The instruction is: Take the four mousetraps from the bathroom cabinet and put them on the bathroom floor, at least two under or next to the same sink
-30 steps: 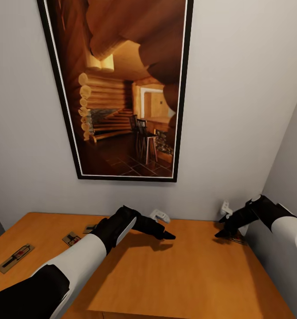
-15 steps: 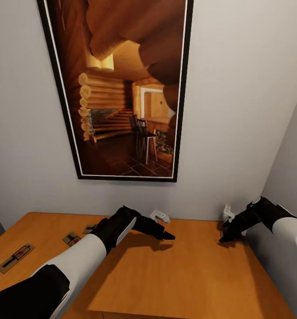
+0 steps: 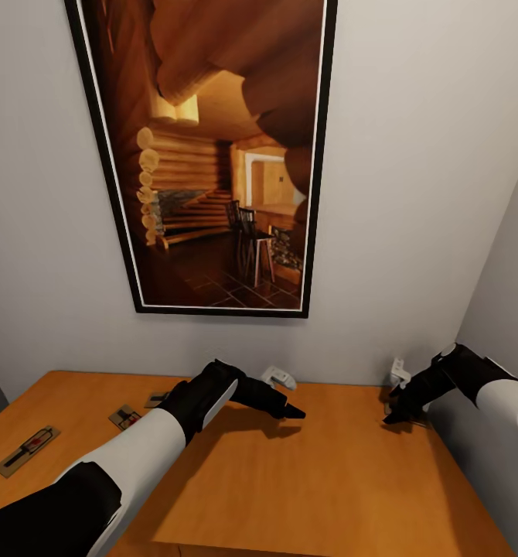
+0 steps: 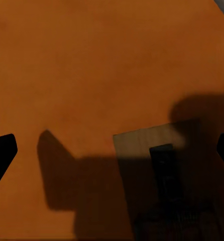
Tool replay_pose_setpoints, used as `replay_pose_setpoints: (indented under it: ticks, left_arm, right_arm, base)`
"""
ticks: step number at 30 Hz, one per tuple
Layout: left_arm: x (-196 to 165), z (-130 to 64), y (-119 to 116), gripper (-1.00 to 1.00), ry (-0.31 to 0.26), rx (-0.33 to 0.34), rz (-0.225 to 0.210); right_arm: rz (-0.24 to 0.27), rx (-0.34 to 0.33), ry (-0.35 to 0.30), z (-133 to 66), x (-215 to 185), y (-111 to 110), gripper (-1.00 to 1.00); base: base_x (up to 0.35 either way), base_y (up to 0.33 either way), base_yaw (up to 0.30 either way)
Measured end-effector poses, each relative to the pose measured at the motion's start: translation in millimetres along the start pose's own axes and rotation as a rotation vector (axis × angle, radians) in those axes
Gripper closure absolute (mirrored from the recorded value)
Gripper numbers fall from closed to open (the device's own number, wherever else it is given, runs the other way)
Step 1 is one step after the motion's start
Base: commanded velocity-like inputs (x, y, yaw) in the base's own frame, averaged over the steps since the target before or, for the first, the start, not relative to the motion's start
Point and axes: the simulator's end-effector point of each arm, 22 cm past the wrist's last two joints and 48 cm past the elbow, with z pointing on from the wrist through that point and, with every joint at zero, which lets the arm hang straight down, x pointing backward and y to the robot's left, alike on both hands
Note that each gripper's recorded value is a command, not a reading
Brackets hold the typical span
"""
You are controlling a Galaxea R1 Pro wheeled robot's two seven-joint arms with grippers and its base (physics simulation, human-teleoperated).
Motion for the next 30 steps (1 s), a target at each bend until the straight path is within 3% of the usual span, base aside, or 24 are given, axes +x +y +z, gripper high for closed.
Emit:
replay_pose_setpoints:
  ticks: [30]
  left_arm:
    - [0,0.0,6,-1.00,-0.002,-0.027,0.000]
  right_arm:
    - [0.004,0.025,0.045,-8.4,20,-9,-1.00]
  base:
    - [0.000,0.000,0.000]
